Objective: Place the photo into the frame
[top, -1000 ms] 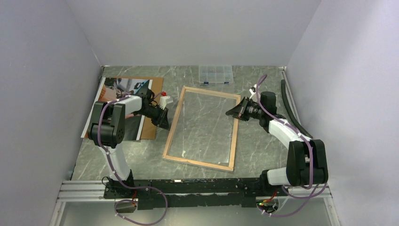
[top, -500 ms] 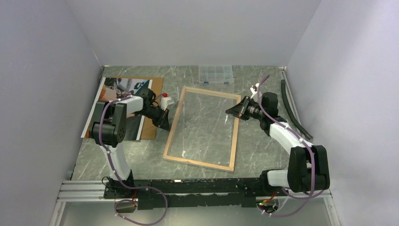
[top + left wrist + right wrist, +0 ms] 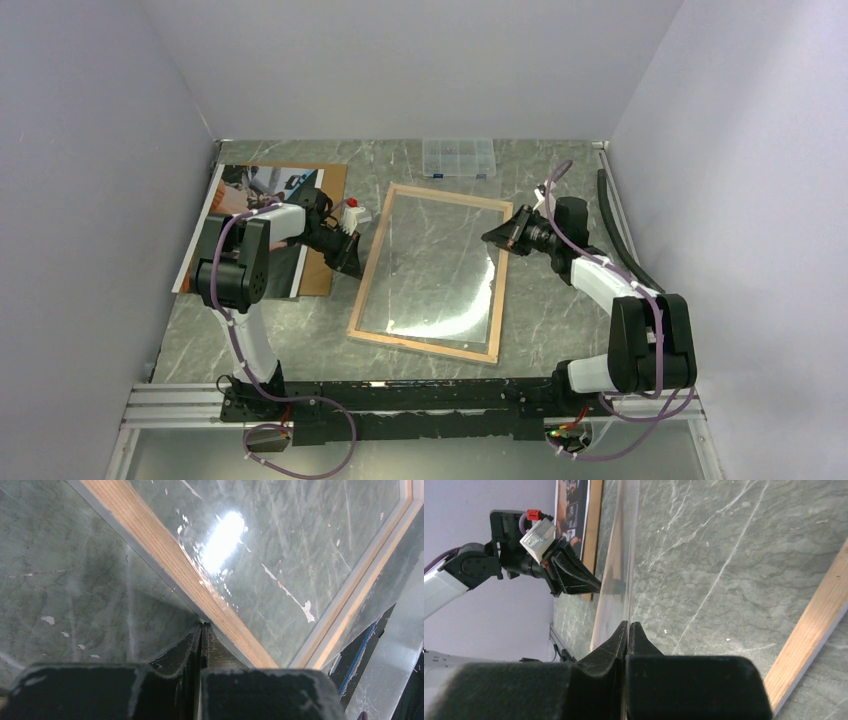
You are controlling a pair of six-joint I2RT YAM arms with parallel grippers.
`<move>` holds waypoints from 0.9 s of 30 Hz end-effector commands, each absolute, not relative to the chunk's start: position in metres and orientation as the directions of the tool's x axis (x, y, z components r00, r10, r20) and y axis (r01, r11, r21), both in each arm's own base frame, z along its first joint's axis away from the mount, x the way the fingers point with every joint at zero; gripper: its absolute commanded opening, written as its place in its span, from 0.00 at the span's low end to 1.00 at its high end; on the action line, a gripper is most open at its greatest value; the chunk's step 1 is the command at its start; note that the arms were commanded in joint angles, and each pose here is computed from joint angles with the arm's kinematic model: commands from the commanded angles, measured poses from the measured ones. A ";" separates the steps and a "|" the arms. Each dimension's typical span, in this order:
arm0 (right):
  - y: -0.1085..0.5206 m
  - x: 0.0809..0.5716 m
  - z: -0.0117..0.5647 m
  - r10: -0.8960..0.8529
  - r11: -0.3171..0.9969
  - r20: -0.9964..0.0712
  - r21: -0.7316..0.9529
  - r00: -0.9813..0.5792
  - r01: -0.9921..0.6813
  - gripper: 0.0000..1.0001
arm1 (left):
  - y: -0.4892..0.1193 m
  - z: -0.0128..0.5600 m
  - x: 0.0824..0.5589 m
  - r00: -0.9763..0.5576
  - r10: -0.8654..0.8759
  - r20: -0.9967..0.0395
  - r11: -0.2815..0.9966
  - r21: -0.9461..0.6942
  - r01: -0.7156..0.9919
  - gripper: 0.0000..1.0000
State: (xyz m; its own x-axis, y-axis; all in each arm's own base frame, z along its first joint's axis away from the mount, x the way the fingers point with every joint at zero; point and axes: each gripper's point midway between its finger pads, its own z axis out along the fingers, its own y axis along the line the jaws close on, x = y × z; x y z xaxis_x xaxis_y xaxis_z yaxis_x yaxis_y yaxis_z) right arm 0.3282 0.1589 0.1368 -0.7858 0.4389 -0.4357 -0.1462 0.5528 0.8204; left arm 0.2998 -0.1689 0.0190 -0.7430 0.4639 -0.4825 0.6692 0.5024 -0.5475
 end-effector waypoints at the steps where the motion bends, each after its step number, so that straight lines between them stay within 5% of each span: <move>1: 0.146 0.344 0.150 0.455 0.592 -0.538 0.778 -0.710 -0.210 0.00 | -0.176 0.029 0.304 -0.722 0.469 -0.509 0.475 -0.544 0.692 0.06; 27: 0.148 0.329 0.145 0.400 0.566 -0.486 0.798 -0.777 -0.208 0.00 | -0.177 0.030 0.305 -0.720 0.467 -0.513 0.476 -0.540 0.694 0.03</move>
State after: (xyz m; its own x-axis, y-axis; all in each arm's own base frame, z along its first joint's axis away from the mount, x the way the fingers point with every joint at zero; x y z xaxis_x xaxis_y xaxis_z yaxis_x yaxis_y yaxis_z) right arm 0.3183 0.1509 0.1261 -0.8166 0.4026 -0.4136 -0.1392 0.5581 0.8180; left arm 0.2996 -0.1691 0.0184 -0.7417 0.4681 -0.4804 0.6707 0.5043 -0.5439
